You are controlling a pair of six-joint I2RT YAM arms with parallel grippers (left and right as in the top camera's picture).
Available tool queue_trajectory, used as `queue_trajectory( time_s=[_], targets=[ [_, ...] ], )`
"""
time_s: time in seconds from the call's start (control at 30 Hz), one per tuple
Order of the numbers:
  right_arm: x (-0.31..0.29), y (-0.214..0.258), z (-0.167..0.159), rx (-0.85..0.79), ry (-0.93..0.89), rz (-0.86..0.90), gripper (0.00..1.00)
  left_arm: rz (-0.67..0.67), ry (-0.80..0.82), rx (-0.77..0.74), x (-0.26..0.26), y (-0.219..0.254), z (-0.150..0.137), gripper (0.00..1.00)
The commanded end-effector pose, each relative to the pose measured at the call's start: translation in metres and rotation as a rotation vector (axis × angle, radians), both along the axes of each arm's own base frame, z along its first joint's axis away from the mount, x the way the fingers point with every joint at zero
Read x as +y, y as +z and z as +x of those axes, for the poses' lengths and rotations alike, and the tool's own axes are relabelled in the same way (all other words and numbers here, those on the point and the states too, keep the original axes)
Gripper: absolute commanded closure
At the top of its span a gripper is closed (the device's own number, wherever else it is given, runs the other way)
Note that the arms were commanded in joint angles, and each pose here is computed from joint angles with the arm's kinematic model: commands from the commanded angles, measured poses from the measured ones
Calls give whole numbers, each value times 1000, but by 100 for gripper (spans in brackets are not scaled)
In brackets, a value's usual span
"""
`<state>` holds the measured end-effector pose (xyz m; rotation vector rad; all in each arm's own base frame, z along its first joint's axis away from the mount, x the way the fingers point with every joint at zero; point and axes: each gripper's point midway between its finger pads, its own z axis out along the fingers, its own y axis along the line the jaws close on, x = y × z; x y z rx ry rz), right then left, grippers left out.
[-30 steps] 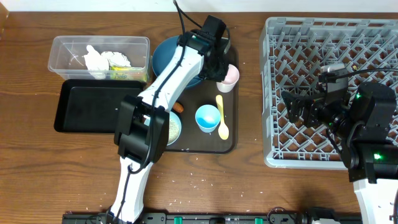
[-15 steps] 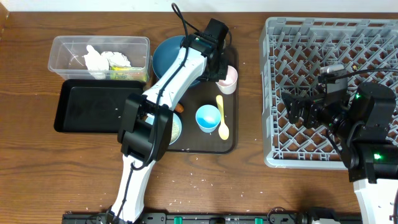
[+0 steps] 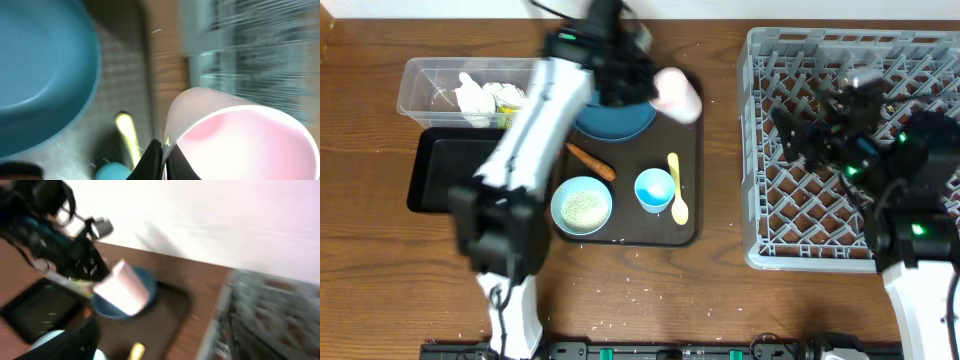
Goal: Sort waste into correct bins and load items into the dishwasher rack
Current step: 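Lift the pink cup and hand it to the right gripper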
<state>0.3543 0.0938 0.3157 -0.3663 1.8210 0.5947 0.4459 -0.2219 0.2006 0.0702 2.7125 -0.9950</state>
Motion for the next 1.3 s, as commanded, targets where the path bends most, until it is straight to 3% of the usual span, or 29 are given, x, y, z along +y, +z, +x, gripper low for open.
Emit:
queue_trajectory(
  time_s=[0.0, 0.2, 0.3, 0.5, 0.93, 1.07, 1.13, 1.27],
  targets=[
    [46, -1, -12, 12, 272, 81, 22, -287, -127, 20, -9, 58, -26, 94],
    [89, 4, -27, -73, 609, 149, 8, -447, -173, 86, 1, 78, -40, 94],
    [100, 4, -26, -89, 665, 166, 4, -507, -213, 106, -2, 86, -51, 94],
    [123, -3, -25, -122, 731, 163, 3, -605, -251, 159, -7, 101, -65, 94],
    [136, 0, -17, -180, 757, 180, 8, -594, -314, 248, -29, 97, -96, 94],
    [136, 1, -16, -192, 758, 178, 16, -591, -327, 256, -34, 97, -101, 94],
    [136, 1, -16, -192, 756, 177, 25, -580, -324, 255, -33, 95, -100, 94],
    [132, 2, -13, -178, 742, 190, 59, -566, -320, 253, -33, 93, -100, 94]
  ],
)
